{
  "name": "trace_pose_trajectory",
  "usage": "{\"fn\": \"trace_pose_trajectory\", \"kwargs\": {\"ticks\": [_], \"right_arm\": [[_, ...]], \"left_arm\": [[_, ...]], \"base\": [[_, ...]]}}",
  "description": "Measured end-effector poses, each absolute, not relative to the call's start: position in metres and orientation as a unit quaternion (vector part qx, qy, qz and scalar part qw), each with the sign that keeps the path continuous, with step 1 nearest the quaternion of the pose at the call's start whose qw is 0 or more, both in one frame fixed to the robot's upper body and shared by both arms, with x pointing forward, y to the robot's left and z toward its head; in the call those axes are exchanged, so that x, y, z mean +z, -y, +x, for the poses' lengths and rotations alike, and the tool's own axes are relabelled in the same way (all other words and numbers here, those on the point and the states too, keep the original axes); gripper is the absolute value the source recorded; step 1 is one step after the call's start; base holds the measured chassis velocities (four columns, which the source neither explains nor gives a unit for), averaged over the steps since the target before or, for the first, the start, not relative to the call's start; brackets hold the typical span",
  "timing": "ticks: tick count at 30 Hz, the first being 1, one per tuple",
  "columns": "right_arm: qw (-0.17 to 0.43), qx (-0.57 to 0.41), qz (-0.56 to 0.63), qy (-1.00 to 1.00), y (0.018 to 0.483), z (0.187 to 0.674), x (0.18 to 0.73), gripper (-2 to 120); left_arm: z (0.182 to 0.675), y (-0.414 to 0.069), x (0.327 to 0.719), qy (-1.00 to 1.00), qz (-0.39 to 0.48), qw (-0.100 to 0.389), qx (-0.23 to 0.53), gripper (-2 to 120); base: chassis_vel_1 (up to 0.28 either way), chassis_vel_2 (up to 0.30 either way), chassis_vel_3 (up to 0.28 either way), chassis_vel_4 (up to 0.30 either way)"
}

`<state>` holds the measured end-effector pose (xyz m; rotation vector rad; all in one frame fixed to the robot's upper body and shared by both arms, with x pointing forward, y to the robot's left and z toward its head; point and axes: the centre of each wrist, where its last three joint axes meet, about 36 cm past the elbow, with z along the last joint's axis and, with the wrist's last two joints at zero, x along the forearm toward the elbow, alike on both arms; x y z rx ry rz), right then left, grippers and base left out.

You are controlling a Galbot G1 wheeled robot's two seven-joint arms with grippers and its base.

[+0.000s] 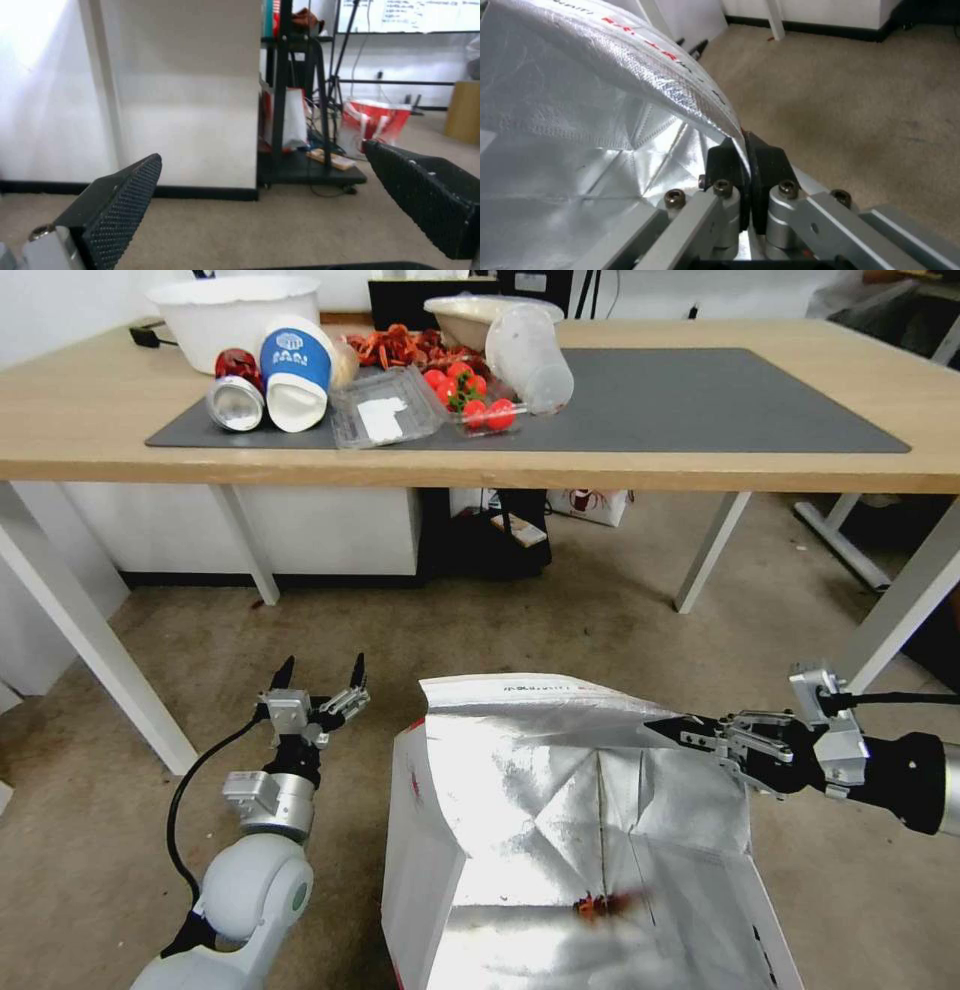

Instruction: Pick up the food delivery bag from the floor and place it on the table.

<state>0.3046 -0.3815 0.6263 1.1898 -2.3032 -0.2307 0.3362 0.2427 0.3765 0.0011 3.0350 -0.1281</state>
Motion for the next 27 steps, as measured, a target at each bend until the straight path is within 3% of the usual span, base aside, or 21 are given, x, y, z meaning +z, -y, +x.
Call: {"fn": "trace_pose_trajectory", "kwargs": {"ticks": [27], "right_arm": [[0.264,-0.073,0.44,0.855,0.3858,0.3087,0.6235,0]], "left_arm": [[0.3285,-0.2355,0.3676,-0.997,-0.001,0.068,-0.03,100]], "base": [[0.0,0.0,0.0,0.0]]}}
